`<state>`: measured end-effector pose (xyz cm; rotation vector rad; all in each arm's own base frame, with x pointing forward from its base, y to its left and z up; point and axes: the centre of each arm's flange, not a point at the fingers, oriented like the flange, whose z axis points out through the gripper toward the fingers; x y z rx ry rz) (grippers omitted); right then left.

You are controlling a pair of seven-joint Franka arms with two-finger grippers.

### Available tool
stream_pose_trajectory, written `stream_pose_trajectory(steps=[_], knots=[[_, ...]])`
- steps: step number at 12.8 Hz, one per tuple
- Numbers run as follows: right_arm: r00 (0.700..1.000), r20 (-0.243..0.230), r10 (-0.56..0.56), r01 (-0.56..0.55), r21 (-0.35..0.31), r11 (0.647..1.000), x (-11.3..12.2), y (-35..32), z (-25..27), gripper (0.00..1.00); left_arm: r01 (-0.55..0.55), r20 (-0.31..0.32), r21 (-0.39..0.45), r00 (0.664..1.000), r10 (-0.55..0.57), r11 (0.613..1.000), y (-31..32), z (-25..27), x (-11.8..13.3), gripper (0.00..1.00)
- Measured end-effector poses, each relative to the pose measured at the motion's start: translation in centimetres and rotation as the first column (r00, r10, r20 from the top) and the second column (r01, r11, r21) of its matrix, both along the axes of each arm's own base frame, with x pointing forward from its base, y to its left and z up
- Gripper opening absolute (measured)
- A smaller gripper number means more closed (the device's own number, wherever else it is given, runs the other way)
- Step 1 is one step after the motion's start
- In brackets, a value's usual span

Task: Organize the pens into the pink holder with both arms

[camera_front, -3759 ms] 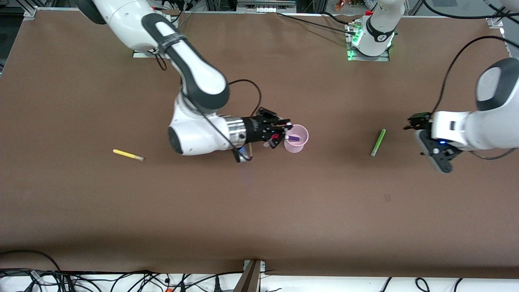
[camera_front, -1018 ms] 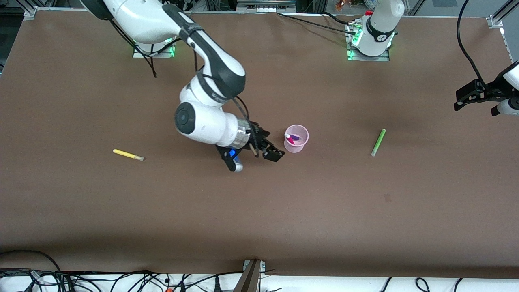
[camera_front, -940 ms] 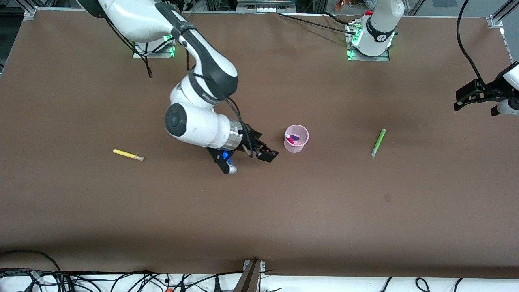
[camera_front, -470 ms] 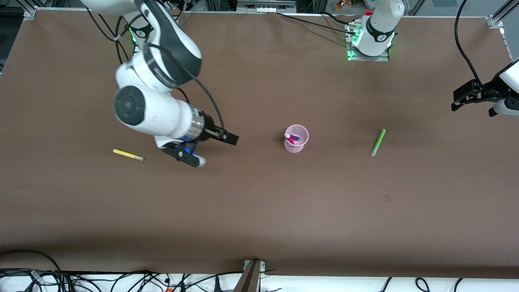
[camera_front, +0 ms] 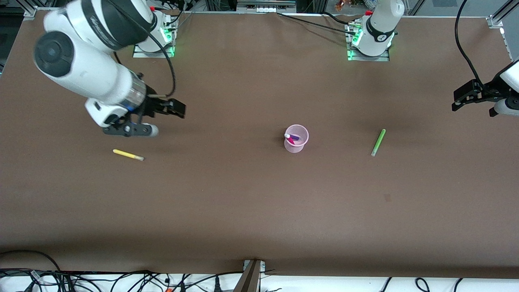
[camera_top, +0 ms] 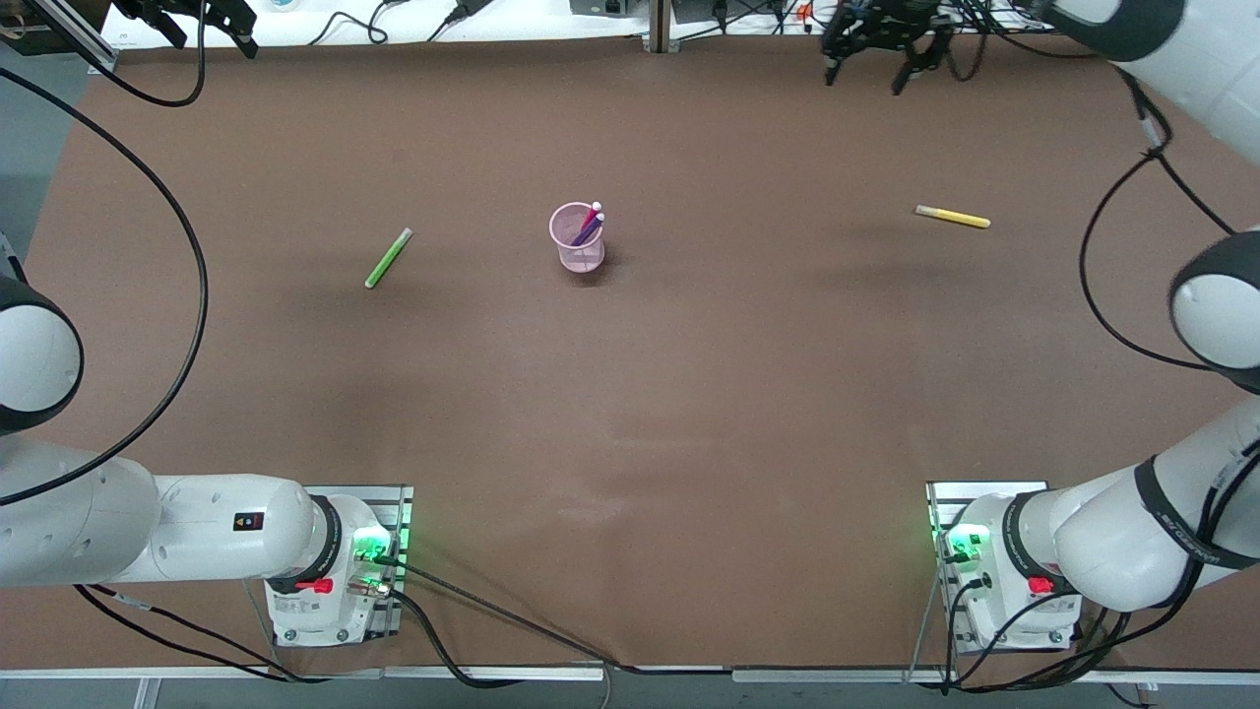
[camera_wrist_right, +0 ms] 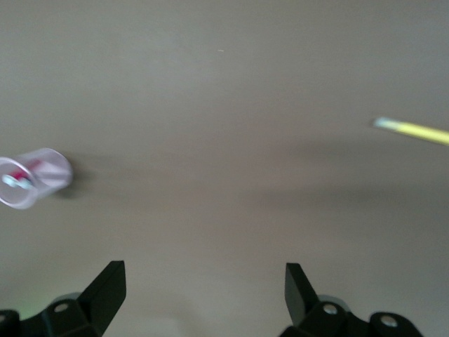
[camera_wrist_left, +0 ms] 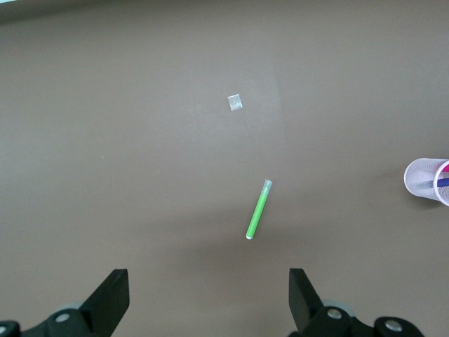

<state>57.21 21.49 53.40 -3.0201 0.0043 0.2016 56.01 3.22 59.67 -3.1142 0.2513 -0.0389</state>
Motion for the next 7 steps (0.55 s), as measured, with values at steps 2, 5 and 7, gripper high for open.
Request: stream_pose_trajectory(steps=[2,5,7], knots=[[0.997,0.022,0.078,-0.078,-0.02,0.997,-0.9,-4.7,0.9,1.0,0.0,0.0,0.0,1.0,0.0,1.0,0.0,0.0,0.0,1.0],[0.987,0.046,0.157,-0.154,-0.054,0.987,-1.0,-10.1,1.8,1.0,0.001,0.0,0.0,1.0,-0.001,1.0,-0.1,0.0,0.0,1.0],[0.984,0.057,0.166,-0.162,-0.071,0.984,-0.9,-10.7,2.1,1.0,0.002,0.0,0.0,1.0,-0.002,1.0,-0.1,0.0,0.0,1.0]])
